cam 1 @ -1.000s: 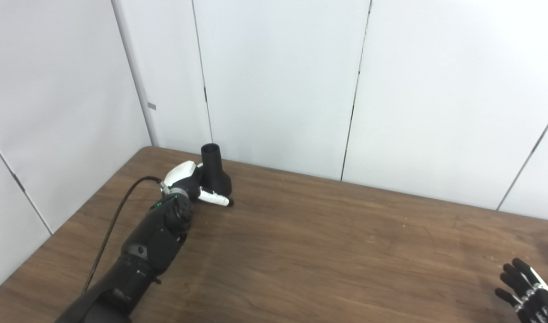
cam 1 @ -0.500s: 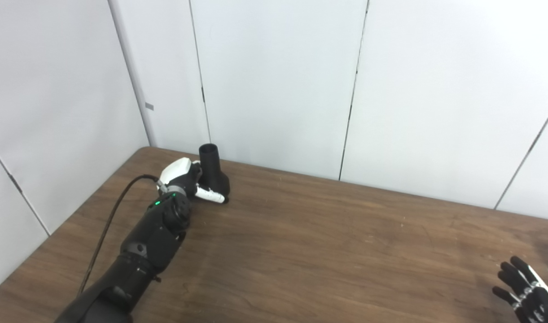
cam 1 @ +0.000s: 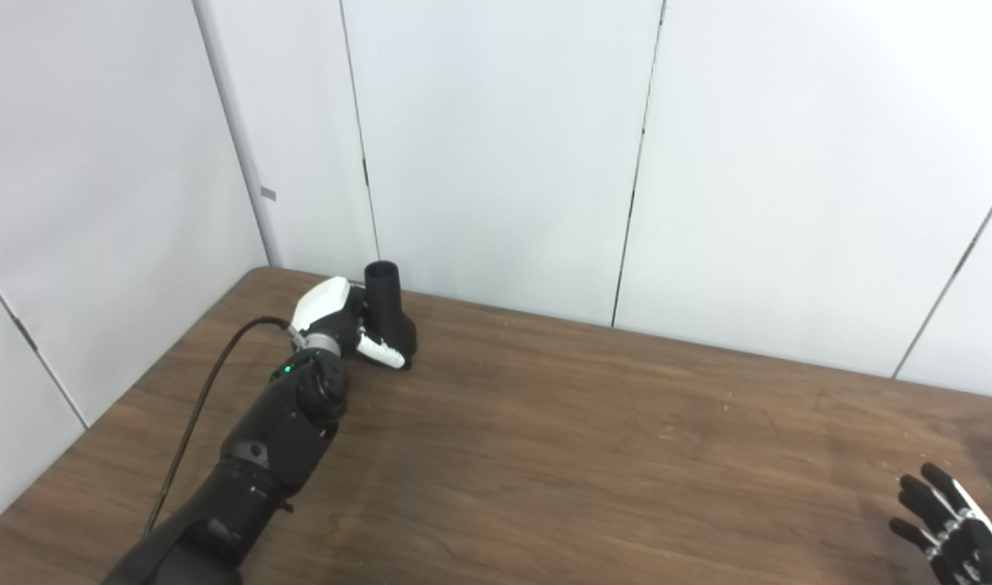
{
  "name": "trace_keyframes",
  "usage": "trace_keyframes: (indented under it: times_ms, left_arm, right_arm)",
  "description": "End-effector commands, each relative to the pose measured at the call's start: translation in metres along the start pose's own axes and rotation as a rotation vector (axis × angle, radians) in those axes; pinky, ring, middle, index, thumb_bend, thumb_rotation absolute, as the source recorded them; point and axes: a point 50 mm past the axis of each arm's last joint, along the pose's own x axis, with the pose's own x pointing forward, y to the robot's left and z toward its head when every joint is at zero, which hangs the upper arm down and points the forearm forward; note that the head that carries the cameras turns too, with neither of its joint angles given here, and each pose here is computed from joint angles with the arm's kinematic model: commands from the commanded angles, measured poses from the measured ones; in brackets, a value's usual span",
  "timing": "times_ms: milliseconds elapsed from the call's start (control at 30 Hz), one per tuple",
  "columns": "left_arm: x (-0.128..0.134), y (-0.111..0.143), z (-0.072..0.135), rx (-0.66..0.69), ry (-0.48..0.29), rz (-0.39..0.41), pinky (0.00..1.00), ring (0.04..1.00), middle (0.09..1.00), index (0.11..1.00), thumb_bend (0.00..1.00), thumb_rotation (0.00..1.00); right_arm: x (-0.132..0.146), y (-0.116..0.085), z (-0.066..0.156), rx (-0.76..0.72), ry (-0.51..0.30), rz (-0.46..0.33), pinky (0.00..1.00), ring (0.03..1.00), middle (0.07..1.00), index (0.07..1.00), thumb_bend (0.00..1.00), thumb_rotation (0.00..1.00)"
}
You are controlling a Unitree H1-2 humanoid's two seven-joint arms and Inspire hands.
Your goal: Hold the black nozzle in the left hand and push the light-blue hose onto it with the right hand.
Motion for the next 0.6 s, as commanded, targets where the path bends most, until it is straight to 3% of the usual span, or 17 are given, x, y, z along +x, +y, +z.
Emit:
trace_keyframes:
  times_ms: [0, 100, 567]
  left_arm:
    - [0.007, 0.022, 0.008, 0.037, -0.031, 0.099, 1.0, 0.753, 0.584, 0.489, 0.53, 0.05]
    - [0.007, 0.02, 0.01, 0.053, -0.037, 0.117, 1.0, 0.749, 0.55, 0.464, 0.52, 0.0]
    - [-0.005, 0.014, 0.016, 0.038, -0.098, 0.129, 1.0, 0.735, 0.534, 0.465, 0.52, 0.0]
  right_arm:
    - [-0.012, 0.01, -0.015, 0.033, 0.036, -0.008, 0.83, 0.914, 0.883, 0.924, 0.55, 0.99]
    - [-0.012, 0.01, -0.015, 0.032, 0.036, -0.008, 0.83, 0.913, 0.879, 0.919, 0.55, 0.98]
    - [-0.013, 0.011, -0.014, 0.022, 0.031, -0.019, 0.81, 0.898, 0.871, 0.919, 0.55, 0.97]
